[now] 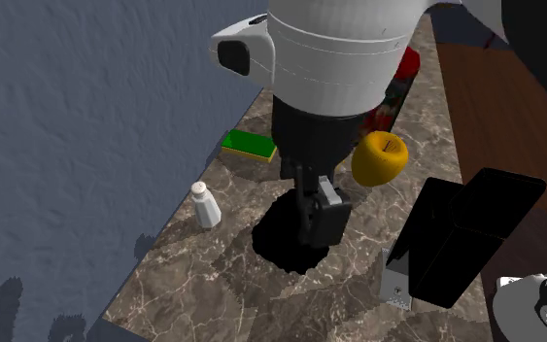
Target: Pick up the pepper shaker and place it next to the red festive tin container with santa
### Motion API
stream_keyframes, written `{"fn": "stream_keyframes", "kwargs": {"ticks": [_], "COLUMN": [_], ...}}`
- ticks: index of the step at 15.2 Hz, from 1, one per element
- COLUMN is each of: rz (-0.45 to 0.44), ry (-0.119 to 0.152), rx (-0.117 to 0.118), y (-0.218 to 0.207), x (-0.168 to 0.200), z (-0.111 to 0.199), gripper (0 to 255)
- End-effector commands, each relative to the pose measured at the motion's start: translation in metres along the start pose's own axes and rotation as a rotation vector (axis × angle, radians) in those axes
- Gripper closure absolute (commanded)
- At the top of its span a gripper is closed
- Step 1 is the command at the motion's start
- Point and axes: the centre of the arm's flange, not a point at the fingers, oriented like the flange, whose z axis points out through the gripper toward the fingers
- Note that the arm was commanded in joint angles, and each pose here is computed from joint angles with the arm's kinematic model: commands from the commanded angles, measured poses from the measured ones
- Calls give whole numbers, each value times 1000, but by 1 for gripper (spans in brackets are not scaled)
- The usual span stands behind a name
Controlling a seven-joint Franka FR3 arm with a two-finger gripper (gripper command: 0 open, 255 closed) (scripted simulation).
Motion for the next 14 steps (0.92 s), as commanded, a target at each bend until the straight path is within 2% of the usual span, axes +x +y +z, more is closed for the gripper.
{"fn": "stream_keyframes", "kwargs": {"ticks": [1,14], "rz": [-9,-65], "ry": [-3,-22], "rx": [-11,-70], "y": [18,111], "x": [19,132], "z": [12,94], "gripper": [0,0]}}
